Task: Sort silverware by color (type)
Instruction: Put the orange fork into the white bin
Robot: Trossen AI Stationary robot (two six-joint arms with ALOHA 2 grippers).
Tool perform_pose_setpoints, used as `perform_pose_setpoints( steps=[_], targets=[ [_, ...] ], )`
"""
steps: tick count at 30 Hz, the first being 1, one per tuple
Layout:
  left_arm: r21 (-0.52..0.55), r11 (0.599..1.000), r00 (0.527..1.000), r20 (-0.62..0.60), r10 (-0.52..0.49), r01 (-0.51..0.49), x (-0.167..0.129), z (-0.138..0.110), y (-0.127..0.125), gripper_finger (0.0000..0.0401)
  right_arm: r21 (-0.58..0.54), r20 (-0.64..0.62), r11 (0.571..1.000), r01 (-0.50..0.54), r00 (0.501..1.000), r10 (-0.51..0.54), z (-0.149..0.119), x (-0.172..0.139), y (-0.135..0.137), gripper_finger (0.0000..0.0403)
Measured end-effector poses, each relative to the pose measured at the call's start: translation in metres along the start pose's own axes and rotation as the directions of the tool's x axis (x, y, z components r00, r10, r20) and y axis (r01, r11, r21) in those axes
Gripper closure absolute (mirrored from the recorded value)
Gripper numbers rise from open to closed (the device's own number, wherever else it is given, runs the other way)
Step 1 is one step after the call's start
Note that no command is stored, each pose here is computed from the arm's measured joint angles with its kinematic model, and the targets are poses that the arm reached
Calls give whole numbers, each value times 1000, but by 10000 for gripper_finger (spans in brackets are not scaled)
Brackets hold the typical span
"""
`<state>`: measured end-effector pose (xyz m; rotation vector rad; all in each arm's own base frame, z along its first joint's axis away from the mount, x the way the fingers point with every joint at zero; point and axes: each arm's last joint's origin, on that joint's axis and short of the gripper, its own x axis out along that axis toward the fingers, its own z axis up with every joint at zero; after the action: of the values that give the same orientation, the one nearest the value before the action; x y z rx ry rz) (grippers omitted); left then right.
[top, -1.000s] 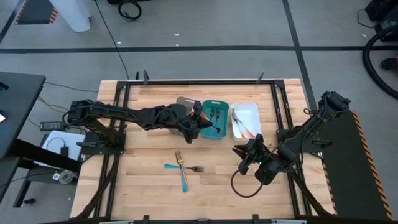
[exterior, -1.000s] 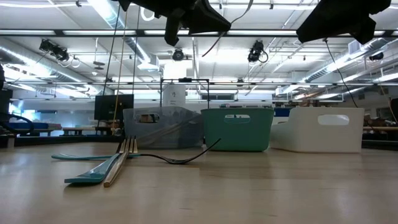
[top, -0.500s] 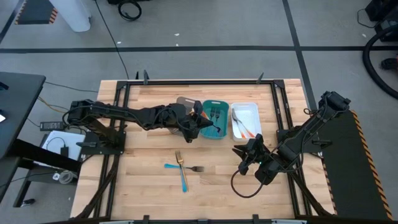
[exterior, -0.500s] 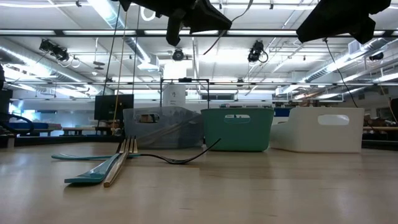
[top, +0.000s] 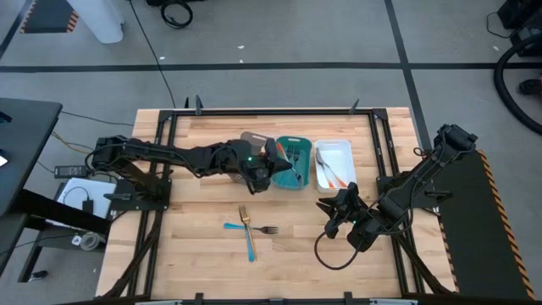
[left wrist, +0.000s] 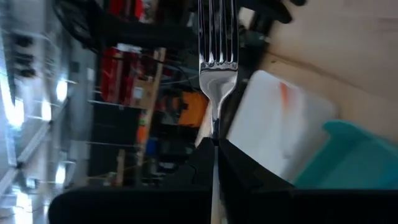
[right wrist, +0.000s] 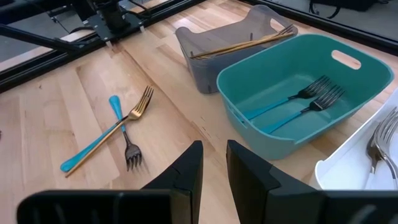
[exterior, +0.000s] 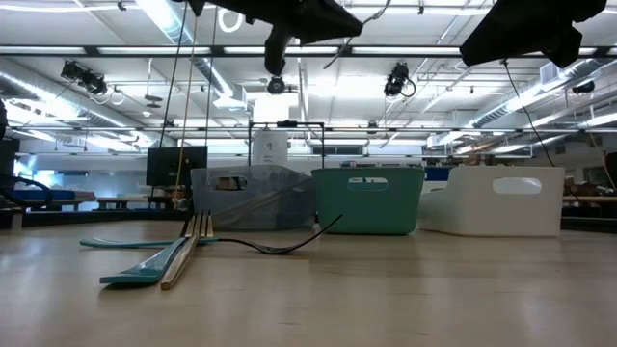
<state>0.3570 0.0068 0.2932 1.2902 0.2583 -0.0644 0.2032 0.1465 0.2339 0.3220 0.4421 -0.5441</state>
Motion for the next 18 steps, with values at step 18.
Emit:
perform_pose_setpoints(
  steps=[18],
  targets=[
    [52, 944, 945, -3, 326, -326, -4, -24, 38, 384, -4, -1, 1000, -1, 1000, 1, 0, 0, 0, 324]
  ],
)
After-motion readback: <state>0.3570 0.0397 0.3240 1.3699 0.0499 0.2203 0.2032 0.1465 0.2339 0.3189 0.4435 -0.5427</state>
